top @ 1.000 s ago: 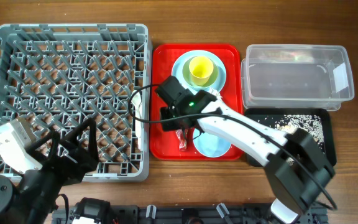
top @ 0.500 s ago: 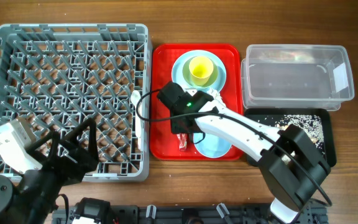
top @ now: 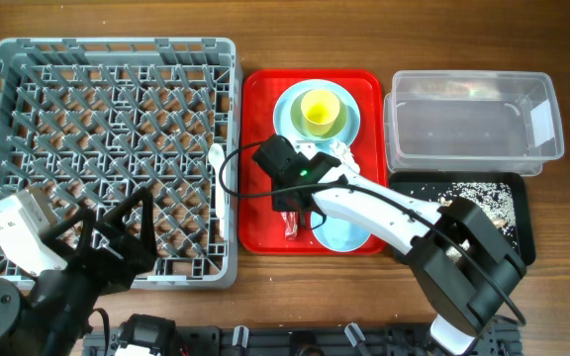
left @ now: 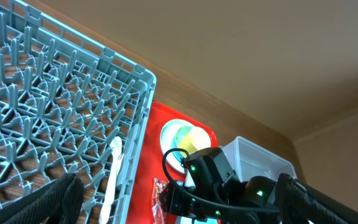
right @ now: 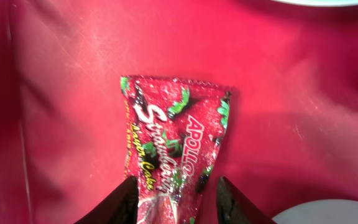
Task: Sort waste into correct bins and load items into the dishwasher rack
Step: 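Set the bowl down on the red tray and grasp the red candy wrapper, then carry the wrapper with the right gripper and drop it into the clear bin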
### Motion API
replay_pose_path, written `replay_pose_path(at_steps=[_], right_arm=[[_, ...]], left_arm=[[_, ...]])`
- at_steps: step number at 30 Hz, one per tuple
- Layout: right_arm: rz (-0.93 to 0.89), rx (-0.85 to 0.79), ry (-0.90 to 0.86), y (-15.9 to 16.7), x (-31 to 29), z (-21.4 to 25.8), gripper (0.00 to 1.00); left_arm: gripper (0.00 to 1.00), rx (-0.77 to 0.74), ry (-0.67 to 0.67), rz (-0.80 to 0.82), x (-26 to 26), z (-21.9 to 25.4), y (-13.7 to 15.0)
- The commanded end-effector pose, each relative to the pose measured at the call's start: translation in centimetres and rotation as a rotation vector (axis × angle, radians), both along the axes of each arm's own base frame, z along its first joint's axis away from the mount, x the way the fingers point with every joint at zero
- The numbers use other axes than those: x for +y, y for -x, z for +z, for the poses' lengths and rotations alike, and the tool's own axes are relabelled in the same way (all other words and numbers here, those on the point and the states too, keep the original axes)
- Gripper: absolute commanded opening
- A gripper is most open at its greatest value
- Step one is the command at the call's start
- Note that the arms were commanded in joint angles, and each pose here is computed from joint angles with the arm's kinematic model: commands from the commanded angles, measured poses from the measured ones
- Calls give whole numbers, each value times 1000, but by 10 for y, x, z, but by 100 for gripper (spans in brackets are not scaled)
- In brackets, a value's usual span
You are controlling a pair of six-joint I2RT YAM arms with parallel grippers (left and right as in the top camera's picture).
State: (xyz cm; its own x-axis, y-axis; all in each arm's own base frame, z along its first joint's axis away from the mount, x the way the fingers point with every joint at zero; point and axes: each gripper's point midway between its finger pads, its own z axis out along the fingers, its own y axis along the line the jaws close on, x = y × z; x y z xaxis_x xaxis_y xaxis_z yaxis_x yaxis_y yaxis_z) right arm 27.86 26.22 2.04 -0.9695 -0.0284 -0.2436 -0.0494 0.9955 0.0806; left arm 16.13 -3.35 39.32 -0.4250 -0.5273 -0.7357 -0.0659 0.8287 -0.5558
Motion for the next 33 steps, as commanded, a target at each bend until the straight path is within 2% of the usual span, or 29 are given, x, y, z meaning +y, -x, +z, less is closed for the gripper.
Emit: replay_pose_path(at_steps=[1,7,12,23,30,33], right_arm=[[-19,1,30,1,-5,-9,39],[-38,-16,5,-5,1,-15,40],[-34,-10,-9,-7,7,-24,45],[-32,-9,-22,-7,9,-25,47],[-37,10,-26,-4,10,-26,33],[-40,14,-23,-3,9,-27,33]], left_arm=[[100,-3,-7,1,1,0,-1],[100,-3,-7,2,1,0,-1],[100,-3,-7,2,1,0,-1],[100,-3,-7,2,1,0,-1],[100,-3,-7,2,1,0,-1],[100,-3,-7,2,1,0,-1]])
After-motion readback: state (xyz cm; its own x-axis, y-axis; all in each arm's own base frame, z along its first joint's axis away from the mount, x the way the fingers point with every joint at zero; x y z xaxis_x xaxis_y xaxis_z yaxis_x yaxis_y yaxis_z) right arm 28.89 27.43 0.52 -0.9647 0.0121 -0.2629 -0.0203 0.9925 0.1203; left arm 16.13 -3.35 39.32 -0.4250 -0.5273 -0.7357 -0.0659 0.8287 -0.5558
